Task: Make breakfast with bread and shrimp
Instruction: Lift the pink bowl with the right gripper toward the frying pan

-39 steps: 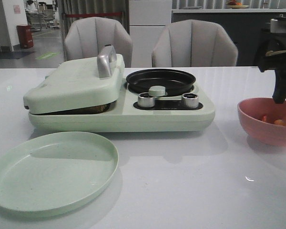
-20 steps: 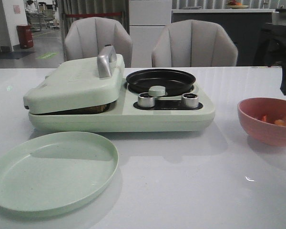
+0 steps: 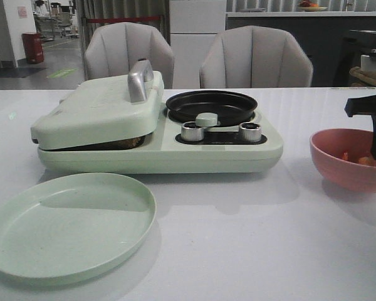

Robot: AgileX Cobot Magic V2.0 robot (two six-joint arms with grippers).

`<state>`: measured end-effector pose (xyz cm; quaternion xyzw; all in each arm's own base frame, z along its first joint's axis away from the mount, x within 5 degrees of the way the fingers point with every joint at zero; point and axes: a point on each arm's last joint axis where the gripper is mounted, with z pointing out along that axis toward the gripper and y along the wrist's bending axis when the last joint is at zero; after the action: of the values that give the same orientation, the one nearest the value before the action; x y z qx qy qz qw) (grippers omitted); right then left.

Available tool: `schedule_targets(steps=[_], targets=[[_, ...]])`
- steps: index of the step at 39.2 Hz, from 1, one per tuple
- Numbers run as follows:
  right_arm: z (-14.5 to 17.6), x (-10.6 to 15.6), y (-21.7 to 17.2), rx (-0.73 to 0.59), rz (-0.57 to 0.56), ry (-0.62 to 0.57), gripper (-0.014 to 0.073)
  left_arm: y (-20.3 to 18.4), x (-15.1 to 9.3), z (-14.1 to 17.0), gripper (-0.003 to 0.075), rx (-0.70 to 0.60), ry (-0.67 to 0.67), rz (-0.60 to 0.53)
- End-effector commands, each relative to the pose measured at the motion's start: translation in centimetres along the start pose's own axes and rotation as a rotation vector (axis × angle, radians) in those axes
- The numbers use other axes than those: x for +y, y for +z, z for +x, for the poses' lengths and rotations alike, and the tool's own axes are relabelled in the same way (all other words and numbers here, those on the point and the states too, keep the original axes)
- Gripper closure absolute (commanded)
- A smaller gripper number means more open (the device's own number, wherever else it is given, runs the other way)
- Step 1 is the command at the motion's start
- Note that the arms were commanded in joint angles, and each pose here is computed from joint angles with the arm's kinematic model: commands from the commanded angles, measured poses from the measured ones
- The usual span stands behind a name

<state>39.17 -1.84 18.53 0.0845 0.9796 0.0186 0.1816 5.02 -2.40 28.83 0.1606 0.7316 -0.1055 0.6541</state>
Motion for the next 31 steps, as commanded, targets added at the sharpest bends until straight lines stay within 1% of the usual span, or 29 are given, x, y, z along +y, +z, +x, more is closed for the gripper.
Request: schedule_targets(steps=[1, 2, 3, 5, 11, 13, 18, 21, 25, 28, 31], targets=[[-1.4, 0.2, -2.3, -0.108, -0.032, 0.017, 0.0428, -0.2, 0.2, -1.5, 0.0607, -0.094, -0.023, -0.014], [-1.5, 0.3, -2.3, -0.111, -0.035, 0.021, 0.0455, -0.2, 0.2, -1.5, 0.0606, -0.094, -0.023, -0.014], [-1.5, 0.3, -2.3, -0.116, -0.040, 0.026, 0.0465, -0.2, 0.2, -1.5, 0.0607, -0.094, -0.023, -0.014], [-1.6, 0.3, -2.4, -0.124, -0.044, 0.030, 0.0449, -0.2, 0.2, -1.5, 0.0606, -0.094, -0.023, -0.014], [-2.4, 0.4, -3.4, -0.185, -0.050, 0.028, 0.0453, -0.2, 0.2, -1.5, 0.0606, -0.092, -0.023, -0.013], [-2.9, 0.5, -4.2, -0.233, -0.055, 0.027, 0.0453, -0.2, 0.2, -1.5, 0.0606, -0.092, -0.023, -0.013], [-4.4, 0.9, -7.1, -0.400, -0.090, 0.044, 0.0453, -0.2, 0.2, -1.5, 0.0606, -0.092, -0.023, -0.013], [-5.4, 1.3, -9.0, -0.511, -0.140, 0.093, 0.0453, -0.2, 0.2, -1.5, 0.0607, -0.092, -0.023, -0.013], [-6.6, 1.8, -10.7, -0.627, -0.219, 0.182, 0.0453, -0.2, 0.2, -1.5, 0.0606, -0.092, -0.023, -0.013], [-7.0, 2.4, -11.3, -0.665, -0.267, 0.230, 0.0453, -0.2, 0.2, -1.5, 0.0606, -0.092, -0.023, -0.013], [-7.3, 3.3, -11.8, -0.687, -0.283, 0.203, 0.0453, -0.2, 0.2, -1.5, 0.0607, -0.092, -0.023, -0.013]])
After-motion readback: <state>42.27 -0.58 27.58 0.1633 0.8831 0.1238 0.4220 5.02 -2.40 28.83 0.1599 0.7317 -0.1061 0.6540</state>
